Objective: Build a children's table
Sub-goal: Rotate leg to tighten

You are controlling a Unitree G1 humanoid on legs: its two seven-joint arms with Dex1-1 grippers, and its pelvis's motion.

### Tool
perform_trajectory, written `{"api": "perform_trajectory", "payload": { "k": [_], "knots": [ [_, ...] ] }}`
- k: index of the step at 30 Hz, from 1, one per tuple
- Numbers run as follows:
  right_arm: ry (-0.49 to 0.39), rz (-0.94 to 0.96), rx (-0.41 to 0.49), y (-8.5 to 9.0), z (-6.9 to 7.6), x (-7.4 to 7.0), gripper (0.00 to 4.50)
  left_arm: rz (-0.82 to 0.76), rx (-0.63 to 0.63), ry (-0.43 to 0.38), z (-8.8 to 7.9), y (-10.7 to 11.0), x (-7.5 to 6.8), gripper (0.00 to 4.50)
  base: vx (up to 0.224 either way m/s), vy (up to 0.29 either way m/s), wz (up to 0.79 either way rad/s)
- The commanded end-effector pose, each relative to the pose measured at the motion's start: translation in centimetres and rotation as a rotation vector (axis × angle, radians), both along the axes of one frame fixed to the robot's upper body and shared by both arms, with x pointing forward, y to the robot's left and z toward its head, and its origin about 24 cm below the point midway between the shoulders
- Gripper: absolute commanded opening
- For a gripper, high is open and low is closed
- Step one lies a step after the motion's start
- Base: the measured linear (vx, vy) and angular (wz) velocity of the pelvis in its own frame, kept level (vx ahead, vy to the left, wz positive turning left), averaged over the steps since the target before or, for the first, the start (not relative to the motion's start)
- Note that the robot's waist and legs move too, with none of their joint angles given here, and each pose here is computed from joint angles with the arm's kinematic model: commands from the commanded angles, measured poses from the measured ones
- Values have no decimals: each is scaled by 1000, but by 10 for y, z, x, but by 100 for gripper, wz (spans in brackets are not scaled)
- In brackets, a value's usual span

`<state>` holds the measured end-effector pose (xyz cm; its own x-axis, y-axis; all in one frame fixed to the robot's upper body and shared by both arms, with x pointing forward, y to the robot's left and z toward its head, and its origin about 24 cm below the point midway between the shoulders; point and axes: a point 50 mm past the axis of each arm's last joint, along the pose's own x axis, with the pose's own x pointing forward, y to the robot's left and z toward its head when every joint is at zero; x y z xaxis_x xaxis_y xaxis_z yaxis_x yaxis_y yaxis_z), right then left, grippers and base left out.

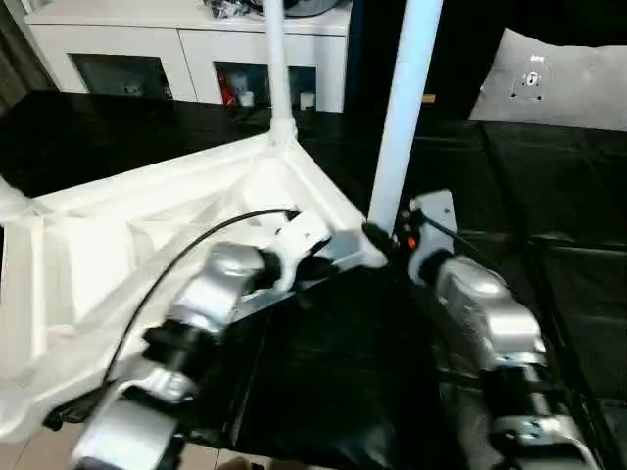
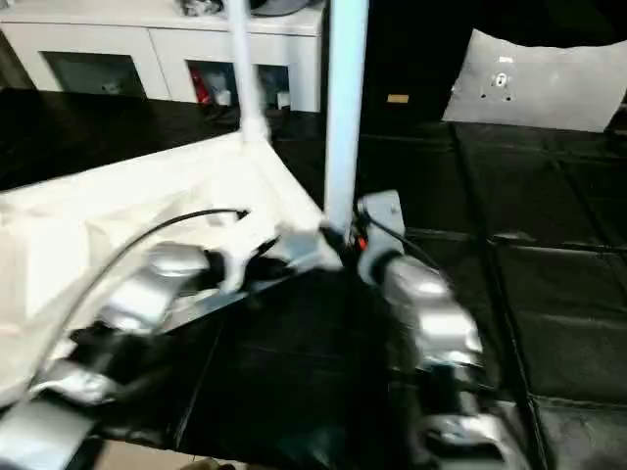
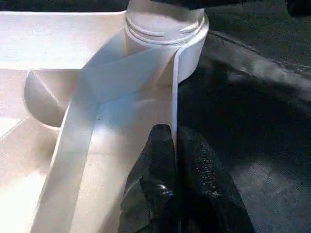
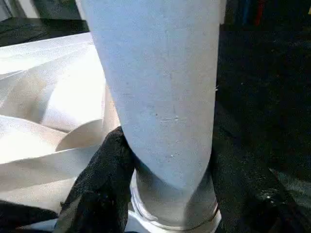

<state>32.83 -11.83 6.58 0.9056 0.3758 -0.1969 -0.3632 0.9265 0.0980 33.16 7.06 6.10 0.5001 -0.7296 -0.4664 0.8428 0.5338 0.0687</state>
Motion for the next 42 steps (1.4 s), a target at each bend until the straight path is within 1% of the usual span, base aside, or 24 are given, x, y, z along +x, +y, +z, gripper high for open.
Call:
{"api": "perform_trajectory", "payload": {
  "k": [1,3,5,6,7,8,10,11,12,15,16,17,18,22,24,27,30,31,32,36,37,40,41,42],
  "knots": [
    [36,154,76,36,-7,-9,268,-67,-53,-107,26,-27,2,0,0,0,0],
    [36,129,104,28,-7,-9,285,-78,-40,-106,24,-24,1,0,0,0,0],
    [6,118,96,12,-6,-8,303,-101,-20,-110,22,-16,-1,0,0,0,0],
    [-12,110,93,2,-4,-8,303,-118,-12,-112,21,-12,-2,0,0,0,0],
    [-21,112,91,-1,-3,-9,317,-124,-9,-114,21,-11,-2,0,0,0,0],
    [-33,115,79,-10,-2,-10,329,-126,-4,-105,19,-7,-3,0,0,0,0],
    [-45,118,70,-18,-2,-11,342,-129,1,-99,18,-4,-4,0,0,0,0],
    [-54,129,69,-22,-1,-12,360,-145,7,-103,18,-2,-4,0,0,0,0],
    [-65,152,66,-28,1,-13,373,-160,16,-102,17,1,-5,0,0,0,0],
    [-105,272,-9,-46,6,-19,387,-240,43,-99,14,11,-9,0,0,0,0],
    [-105,282,-13,-47,6,-20,394,-247,44,-99,14,12,-10,0,0,0,0],
    [-106,368,-46,-53,9,-23,416,-299,52,-88,12,18,-12,0,0,0,0],
    [-111,412,-63,-55,10,-24,425,-321,58,-84,12,21,-13,0,0,0,0],
    [-104,571,-93,-59,16,-29,425,-434,76,-71,11,28,-20,0,0,0,0],
    [-78,742,-97,-61,19,-36,425,-529,105,-64,12,37,-24,0,0,0,0],
    [-63,811,-105,-61,19,-39,425,-564,125,-59,12,42,-26,0,0,0,0],
    [-17,941,-109,-59,16,-44,388,-641,149,-44,13,51,-30,0,0,0,0],
    [-17,941,-109,-59,16,-44,388,-641,149,-44,13,51,-30,0,0,0,0],
    [7,984,-97,-57,14,-46,379,-674,159,-36,14,53,-33,0,0,0,0],
    [48,1046,-68,-54,11,-47,343,-729,166,-23,15,56,-37,0,0,0,0],
    [51,1052,-64,-54,11,-47,323,-733,165,-22,15,56,-37,0,0,0,0],
    [80,1090,-35,-51,8,-48,309,-755,166,-19,15,55,-39,0,0,0,0],
    [80,1090,-35,-51,8,-48,289,-755,166,-19,15,55,-39,0,0,0,0],
    [87,1101,-25,-50,8,-48,280,-760,168,-21,15,54,-39,0,0,0,0]
  ]
}}
